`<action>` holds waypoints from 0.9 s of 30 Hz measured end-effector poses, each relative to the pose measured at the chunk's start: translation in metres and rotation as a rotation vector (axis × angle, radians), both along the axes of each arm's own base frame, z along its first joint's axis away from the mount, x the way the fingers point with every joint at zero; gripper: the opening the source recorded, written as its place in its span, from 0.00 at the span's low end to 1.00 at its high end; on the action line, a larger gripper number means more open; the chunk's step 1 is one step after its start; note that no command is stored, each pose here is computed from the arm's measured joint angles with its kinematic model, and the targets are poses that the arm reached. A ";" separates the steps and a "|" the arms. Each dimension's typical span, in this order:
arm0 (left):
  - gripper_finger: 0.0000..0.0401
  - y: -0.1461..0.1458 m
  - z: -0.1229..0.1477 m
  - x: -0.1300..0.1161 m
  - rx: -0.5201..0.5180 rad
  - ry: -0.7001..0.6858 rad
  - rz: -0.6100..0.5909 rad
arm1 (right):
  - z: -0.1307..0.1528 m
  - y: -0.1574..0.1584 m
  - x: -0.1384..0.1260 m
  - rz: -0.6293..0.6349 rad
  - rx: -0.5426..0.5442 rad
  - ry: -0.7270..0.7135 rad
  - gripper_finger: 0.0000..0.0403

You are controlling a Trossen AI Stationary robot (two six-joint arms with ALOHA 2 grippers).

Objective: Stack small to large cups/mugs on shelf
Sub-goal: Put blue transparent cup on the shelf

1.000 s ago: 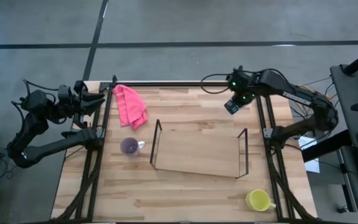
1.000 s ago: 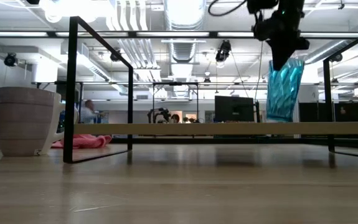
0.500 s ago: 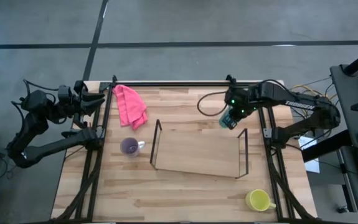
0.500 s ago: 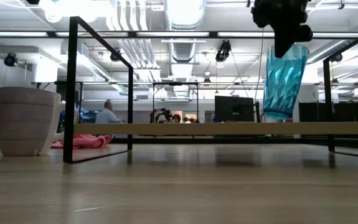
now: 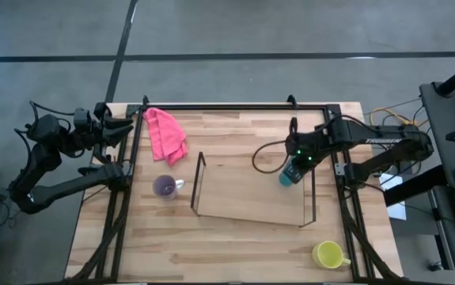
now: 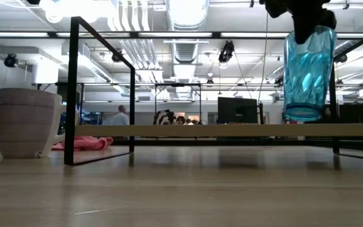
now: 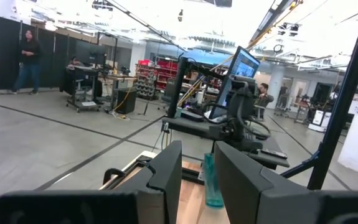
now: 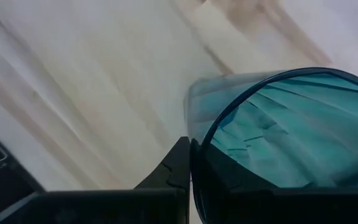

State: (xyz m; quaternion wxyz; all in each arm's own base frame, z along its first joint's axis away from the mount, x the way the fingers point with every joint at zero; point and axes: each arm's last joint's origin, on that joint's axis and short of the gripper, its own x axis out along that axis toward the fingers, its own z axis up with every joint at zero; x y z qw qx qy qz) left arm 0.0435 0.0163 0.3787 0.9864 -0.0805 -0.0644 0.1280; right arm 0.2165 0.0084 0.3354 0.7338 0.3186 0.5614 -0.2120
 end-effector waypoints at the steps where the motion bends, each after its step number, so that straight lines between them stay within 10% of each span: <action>1: 0.20 0.000 0.000 0.000 0.000 0.000 0.000 | 0.000 0.003 0.000 -0.003 0.005 0.000 0.03; 27: 0.20 0.000 0.000 0.000 0.000 0.000 0.000 | -0.005 0.050 0.007 0.032 0.082 -0.010 0.03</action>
